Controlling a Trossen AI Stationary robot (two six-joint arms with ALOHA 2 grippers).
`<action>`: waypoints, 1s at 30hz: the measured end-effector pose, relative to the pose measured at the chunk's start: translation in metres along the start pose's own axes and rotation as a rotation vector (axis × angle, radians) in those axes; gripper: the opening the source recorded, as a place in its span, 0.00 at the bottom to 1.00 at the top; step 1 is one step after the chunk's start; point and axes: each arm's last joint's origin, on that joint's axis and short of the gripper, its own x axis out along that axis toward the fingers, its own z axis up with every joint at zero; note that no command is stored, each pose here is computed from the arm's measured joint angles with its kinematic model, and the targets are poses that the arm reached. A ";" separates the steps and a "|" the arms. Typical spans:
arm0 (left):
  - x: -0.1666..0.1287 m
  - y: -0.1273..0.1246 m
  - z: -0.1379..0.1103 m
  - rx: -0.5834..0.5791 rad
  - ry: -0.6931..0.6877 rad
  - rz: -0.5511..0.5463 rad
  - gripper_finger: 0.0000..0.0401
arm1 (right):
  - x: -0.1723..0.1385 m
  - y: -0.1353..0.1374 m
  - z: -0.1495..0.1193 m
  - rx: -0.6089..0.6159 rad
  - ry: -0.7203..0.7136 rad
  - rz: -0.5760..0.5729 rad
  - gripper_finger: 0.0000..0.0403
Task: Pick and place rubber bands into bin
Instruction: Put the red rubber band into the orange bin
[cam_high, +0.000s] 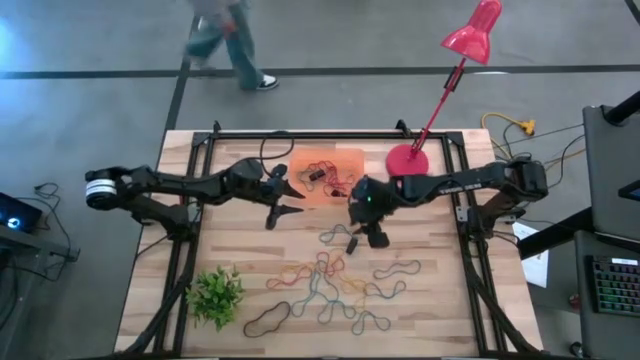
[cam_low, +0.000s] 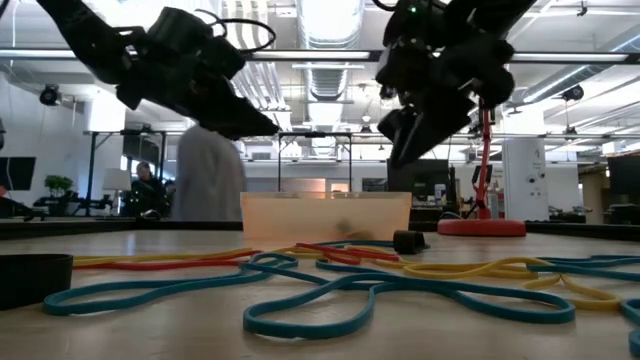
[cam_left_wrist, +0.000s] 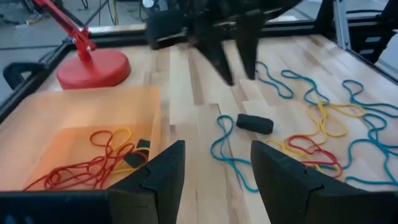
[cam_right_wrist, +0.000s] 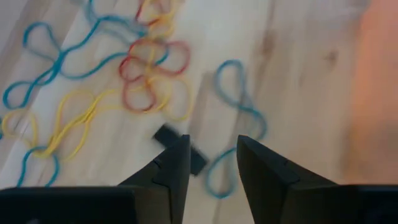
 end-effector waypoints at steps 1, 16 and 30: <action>0.002 0.001 0.000 -0.006 0.006 -0.001 0.42 | 0.002 0.003 -0.001 0.001 0.002 0.001 0.29; 0.020 -0.045 -0.014 -0.035 0.151 -0.259 0.41 | 0.015 0.046 -0.006 0.099 0.076 0.062 0.22; 0.047 -0.091 0.003 0.133 0.129 -0.218 0.41 | 0.019 0.071 -0.008 0.106 0.110 0.020 0.18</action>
